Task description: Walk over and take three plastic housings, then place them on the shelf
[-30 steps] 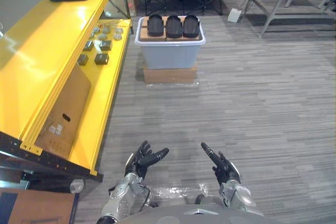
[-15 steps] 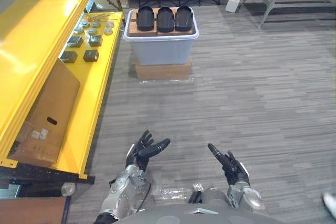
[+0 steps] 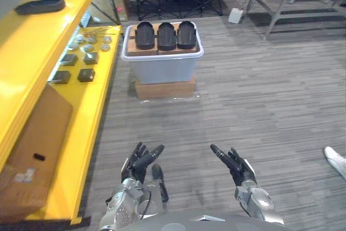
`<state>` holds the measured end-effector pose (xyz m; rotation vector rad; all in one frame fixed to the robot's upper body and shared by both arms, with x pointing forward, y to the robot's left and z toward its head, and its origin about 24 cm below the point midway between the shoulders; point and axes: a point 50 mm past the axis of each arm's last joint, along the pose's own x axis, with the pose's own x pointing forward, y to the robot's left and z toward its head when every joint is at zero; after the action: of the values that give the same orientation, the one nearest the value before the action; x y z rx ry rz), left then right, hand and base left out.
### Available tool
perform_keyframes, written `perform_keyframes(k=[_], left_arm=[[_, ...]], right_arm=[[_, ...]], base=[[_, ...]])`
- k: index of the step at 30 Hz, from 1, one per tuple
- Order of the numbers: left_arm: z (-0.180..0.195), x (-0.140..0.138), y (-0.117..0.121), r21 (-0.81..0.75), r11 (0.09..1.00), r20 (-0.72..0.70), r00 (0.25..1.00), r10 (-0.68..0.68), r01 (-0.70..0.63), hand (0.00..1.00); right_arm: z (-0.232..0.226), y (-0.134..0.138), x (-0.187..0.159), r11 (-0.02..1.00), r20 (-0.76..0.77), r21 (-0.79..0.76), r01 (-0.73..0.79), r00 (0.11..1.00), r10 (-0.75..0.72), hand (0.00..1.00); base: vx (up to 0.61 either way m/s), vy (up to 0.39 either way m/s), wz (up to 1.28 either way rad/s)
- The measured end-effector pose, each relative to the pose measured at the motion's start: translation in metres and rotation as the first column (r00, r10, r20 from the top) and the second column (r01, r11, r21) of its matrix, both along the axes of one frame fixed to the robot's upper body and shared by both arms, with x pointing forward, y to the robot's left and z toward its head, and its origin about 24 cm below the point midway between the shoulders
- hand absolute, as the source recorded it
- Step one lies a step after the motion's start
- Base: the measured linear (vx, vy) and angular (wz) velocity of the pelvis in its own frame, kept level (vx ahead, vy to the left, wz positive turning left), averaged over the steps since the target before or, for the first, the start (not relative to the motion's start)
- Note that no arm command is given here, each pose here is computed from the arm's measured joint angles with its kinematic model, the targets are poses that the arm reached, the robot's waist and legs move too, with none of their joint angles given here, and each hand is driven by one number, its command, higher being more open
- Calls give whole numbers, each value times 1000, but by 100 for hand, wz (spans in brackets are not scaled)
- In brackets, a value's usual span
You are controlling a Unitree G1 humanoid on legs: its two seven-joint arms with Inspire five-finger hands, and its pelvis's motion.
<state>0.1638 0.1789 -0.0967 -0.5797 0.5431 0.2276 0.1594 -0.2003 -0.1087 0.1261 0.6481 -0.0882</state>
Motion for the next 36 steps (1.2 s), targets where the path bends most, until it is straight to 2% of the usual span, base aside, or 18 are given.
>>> perform_keyframes(k=[6, 8, 12, 16, 20, 23, 25, 28, 31, 36], left_arm=[[11, 8, -3, -10, 1000, 77, 997, -7, 8, 100], [13, 4, 6, 41, 999, 86, 996, -13, 10, 100], [24, 18, 11, 67, 998, 131, 991, -21, 13, 100], [34, 44, 13, 86, 996, 181, 983, -41, 26, 100], [28, 31, 23, 104, 994, 151, 988, -35, 19, 100], [8, 9, -5, -37, 999, 65, 998, 6, -4, 100], [2, 4, -15, -65, 998, 34, 999, -5, 7, 100], [3, 6, -20, -85, 996, 55, 998, -17, 22, 100], [9, 10, -22, -93, 994, 102, 994, -41, 51, 100], [13, 13, -20, -91, 995, 125, 992, -34, 46, 100]], right_arm=[[-6, 4, -5, 1000, -30, -2, -6, 1000, 6, 100], [-8, 26, -2, 998, -24, 51, -25, 999, 26, 100], [-4, 36, 2, 996, 9, 68, -59, 998, 58, 100], [-5, 31, 1, 997, 1, 53, -51, 999, 51, 100], [-8, 30, -8, 998, -23, 17, -53, 998, 53, 100], [0, 0, 3, 997, 2, -75, 9, 1000, -9, 100], [2, -13, 2, 994, -4, -102, 50, 999, -50, 100], [0, -14, -7, 991, -17, -107, 76, 997, -79, 100], [8, -20, 0, 988, 42, -122, 94, 995, -89, 100], [14, -18, 4, 989, 91, -127, 75, 994, -64, 100]], base=[[304, 227, 22], [304, 119, -15], [261, -2, -11], [249, -185, 50], [310, -409, 65], [346, -330, 12], [307, -208, 47], [300, -187, 49], [183, -32, 7], [217, 180, -33]])
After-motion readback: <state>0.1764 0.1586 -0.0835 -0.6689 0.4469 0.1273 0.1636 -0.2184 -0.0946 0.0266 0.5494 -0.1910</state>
